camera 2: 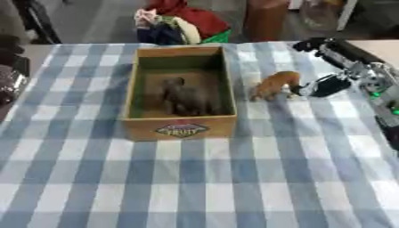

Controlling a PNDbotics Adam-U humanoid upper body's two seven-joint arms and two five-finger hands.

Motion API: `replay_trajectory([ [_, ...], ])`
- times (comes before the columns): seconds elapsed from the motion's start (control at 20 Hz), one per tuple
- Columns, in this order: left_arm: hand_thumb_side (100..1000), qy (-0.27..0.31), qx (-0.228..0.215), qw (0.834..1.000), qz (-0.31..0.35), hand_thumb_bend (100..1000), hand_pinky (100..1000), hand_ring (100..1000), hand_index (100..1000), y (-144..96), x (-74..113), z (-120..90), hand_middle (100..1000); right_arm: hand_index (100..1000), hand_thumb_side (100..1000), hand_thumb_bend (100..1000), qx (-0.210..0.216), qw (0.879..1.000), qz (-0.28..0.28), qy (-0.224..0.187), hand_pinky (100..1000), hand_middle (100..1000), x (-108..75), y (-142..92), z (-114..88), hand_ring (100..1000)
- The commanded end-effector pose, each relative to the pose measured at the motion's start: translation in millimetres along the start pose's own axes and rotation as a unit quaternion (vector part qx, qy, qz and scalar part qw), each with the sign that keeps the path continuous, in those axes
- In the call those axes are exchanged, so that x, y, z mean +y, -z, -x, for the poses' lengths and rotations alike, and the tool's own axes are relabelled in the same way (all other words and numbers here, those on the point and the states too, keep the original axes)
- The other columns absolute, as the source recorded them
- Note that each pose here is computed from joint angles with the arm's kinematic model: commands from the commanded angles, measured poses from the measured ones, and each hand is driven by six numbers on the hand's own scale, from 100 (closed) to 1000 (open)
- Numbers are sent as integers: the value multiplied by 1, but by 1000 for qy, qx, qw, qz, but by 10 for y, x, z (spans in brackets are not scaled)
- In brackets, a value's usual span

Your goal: Pick up objects on the table and place them in the box.

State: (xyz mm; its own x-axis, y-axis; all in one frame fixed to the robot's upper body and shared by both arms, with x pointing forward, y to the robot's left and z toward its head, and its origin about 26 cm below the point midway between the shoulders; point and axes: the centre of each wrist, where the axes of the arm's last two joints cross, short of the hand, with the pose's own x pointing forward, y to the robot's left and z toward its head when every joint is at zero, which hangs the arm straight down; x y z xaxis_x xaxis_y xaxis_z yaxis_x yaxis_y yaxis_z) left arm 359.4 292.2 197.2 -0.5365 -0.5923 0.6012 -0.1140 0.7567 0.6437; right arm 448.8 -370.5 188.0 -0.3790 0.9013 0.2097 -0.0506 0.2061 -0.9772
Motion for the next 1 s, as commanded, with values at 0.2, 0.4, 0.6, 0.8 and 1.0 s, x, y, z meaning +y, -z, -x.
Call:
replay_trajectory([
  [0.2, 382, 5, -18, 1000, -5, 208, 702, 650, 800, 38, 83, -87, 629, 900, 137, 448, 11, 1000, 10, -11, 814, 803, -75, 46, 41, 860],
  [0.4, 382, 4, -18, 1000, -3, 206, 701, 646, 800, 38, 74, -90, 626, 893, 126, 433, 12, 1000, 9, -9, 809, 795, -28, 72, 43, 853],
  [0.6, 382, 2, -18, 1000, -2, 205, 699, 642, 800, 34, 64, -86, 623, 887, 118, 419, 11, 1000, 11, -9, 805, 786, 5, 98, 28, 847],
  [0.8, 383, 1, -17, 1000, 1, 203, 698, 640, 801, 32, 54, -83, 621, 851, 102, 381, 11, 1000, 9, -11, 790, 752, 25, 111, 18, 814],
  [1.0, 383, 2, -17, 1000, 2, 201, 697, 639, 801, 33, 49, -82, 620, 824, 100, 288, 16, 1000, 3, -13, 781, 725, 48, 109, 28, 799],
])
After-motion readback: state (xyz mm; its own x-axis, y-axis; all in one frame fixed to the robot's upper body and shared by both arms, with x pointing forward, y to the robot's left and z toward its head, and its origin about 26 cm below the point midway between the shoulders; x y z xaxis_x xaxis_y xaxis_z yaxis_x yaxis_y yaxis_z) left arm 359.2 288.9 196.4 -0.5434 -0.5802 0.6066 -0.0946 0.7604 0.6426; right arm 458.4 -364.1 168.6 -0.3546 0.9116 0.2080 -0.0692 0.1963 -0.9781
